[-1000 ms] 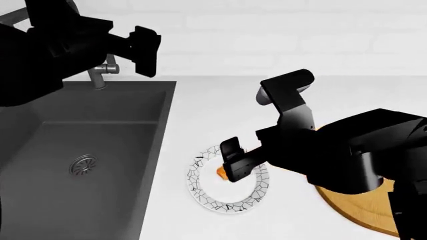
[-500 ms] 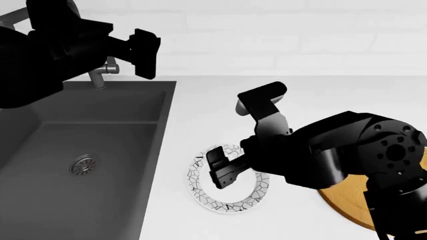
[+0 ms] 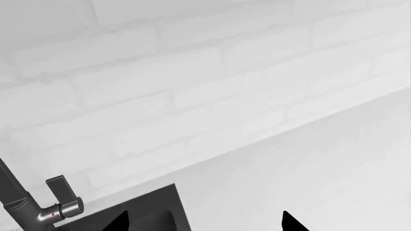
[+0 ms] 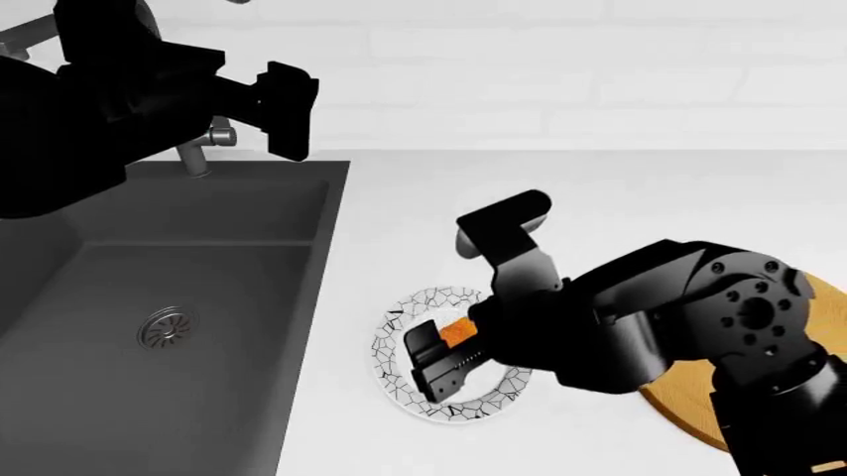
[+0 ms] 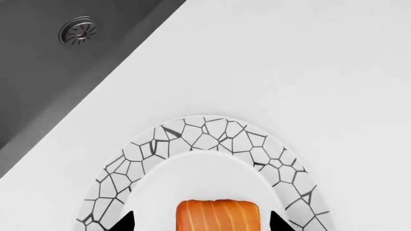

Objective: Pick the sushi from the plate and place it on the cutting board. Then pick the condiment bottle from the cabinet and place it next to the cutting board.

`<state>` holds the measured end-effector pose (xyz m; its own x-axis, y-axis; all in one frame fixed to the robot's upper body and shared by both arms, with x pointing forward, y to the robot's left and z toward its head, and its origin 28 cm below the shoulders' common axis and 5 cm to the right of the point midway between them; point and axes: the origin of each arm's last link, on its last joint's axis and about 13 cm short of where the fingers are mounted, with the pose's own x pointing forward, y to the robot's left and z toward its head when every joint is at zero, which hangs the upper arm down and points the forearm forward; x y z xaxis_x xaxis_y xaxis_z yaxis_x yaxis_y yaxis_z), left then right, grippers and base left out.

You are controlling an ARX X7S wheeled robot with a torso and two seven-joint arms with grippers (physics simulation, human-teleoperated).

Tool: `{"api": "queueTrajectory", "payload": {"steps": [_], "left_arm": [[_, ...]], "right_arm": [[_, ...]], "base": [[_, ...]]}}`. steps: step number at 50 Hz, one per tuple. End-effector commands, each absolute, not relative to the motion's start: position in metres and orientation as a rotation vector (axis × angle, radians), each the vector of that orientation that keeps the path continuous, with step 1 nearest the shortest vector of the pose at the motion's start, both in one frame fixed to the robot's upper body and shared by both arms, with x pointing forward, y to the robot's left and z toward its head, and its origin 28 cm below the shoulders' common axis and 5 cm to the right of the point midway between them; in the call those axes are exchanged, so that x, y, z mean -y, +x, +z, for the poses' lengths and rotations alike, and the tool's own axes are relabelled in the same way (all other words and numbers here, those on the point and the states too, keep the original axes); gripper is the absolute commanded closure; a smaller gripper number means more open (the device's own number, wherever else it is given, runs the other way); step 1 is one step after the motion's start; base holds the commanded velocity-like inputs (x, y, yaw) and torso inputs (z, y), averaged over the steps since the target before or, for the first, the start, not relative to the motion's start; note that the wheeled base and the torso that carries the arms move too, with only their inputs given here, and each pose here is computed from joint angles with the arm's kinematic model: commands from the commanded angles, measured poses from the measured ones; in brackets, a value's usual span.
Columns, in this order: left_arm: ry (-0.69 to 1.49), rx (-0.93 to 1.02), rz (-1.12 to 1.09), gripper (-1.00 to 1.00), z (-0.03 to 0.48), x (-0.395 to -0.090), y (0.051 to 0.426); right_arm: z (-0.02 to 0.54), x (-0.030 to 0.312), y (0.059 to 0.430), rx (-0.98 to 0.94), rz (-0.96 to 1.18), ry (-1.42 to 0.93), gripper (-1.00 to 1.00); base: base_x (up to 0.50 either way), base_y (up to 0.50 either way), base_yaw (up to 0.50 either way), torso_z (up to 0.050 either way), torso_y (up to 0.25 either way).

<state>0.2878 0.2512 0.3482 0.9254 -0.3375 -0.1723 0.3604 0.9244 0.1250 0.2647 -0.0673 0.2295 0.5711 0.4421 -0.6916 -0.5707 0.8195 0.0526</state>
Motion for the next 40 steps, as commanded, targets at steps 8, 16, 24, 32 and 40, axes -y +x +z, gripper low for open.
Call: {"api": "queueTrajectory", "payload": {"steps": [8,16,24,32,40], "left_arm": [[0.156,-0.153,-0.360,-1.00,0.347,-0.252,0.288],[0.155,-0.155,-0.360,-1.00,0.346,-0.252,0.288],[0.155,-0.157,-0.362,-1.00,0.345,-0.252,0.288],[0.156,-0.160,-0.365,-1.00,0.344,-0.251,0.288],[0.155,-0.159,-0.366,-1.00,0.345,-0.251,0.288]], "right_arm": [[0.224,0.069,0.267,-0.774,0.558,-0.220,-1.00],[0.221,0.067,0.267,-0.786,0.566,-0.224,-1.00],[0.218,0.067,0.268,-0.794,0.563,-0.226,-1.00],[0.214,0.067,0.270,-0.805,0.566,-0.227,-1.00],[0.214,0.065,0.270,-0.811,0.572,-0.233,-1.00]], "base": [[0.00,0.00,0.00,0.000,0.000],[0.00,0.00,0.00,0.000,0.000],[0.00,0.00,0.00,0.000,0.000],[0.00,0.00,0.00,0.000,0.000],[0.00,0.00,0.00,0.000,0.000]]}}
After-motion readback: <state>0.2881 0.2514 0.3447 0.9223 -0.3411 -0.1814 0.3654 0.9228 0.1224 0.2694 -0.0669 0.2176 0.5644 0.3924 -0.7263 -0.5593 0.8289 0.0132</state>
